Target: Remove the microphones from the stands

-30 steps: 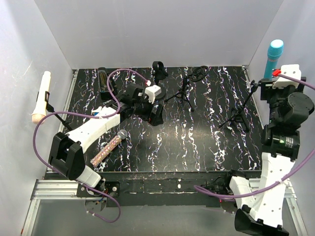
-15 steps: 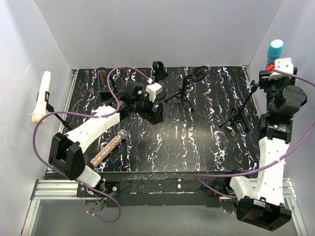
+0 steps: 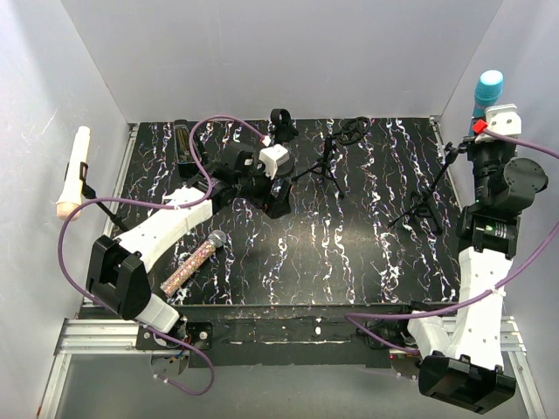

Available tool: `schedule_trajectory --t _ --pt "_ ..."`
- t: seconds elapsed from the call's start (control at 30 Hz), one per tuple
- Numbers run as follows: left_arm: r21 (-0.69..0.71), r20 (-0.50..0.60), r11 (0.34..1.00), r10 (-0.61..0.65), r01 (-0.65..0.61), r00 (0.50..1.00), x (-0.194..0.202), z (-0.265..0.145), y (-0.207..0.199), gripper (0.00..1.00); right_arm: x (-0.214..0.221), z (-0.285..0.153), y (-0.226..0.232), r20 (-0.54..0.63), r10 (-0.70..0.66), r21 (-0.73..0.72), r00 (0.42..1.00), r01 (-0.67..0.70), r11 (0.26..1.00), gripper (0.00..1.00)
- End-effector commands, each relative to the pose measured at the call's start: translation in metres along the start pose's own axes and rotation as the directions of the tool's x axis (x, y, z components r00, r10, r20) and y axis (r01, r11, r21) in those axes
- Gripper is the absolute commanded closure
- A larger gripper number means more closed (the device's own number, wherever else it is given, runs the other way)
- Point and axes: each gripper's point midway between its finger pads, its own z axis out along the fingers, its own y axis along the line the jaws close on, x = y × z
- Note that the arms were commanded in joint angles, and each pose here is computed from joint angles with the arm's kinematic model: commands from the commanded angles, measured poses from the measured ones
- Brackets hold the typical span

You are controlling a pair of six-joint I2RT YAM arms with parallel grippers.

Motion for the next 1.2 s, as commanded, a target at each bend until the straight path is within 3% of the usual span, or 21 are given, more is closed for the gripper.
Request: schedule_trajectory --t 0.0,0.17,0.27,0.37,0.5,0.8,0.93,1.17 --pt "0.011 0.079 1.000 0.028 -0.029 0.997 -0.021 -0.012 -0.007 0.04 -0.048 -0.005 -0.015 0.108 0.015 0.031 0.994 -0.018 0.999 0.99" --pt "0.009 0.086 0.999 0.031 -0.032 0.996 -0.022 -0.013 -0.007 0.05 -0.051 -0.004 -0.018 0.099 0.038 0.038 0.994 -0.042 0.998 0.99" --pt "0.006 0.086 0.999 0.031 -0.031 0.996 -0.021 -0.012 -0.006 0.05 -0.049 -0.001 -0.022 0.079 0.062 0.053 0.995 -0.066 0.996 0.59" --pt "0.004 0.090 0.999 0.034 -0.035 0.995 -0.022 -0.014 -0.006 0.04 -0.045 0.004 -0.020 0.047 0.075 0.035 0.996 -0.077 0.996 0.43" --pt "-0.002 0.094 0.999 0.034 -0.034 0.995 -0.022 -0.013 -0.005 0.04 -0.037 0.013 -0.014 0.020 0.073 -0.002 0.997 -0.073 0.997 0.35" --pt "-0.003 0.086 0.999 0.035 -0.034 0.996 -0.022 -0.009 -0.003 0.04 -0.034 0.040 -0.011 0.124 0.001 -0.011 0.992 0.000 1.000 0.36" --pt "0.001 0.084 0.999 0.039 -0.039 0.996 -0.024 -0.008 -0.003 0.04 -0.031 0.038 -0.010 0.125 -0.011 -0.009 0.992 0.013 1.000 0.42" --pt "0.007 0.079 1.000 0.029 -0.029 0.996 -0.024 -0.008 -0.004 0.04 -0.040 0.032 -0.016 0.143 -0.027 0.017 0.989 0.025 1.000 0.72"
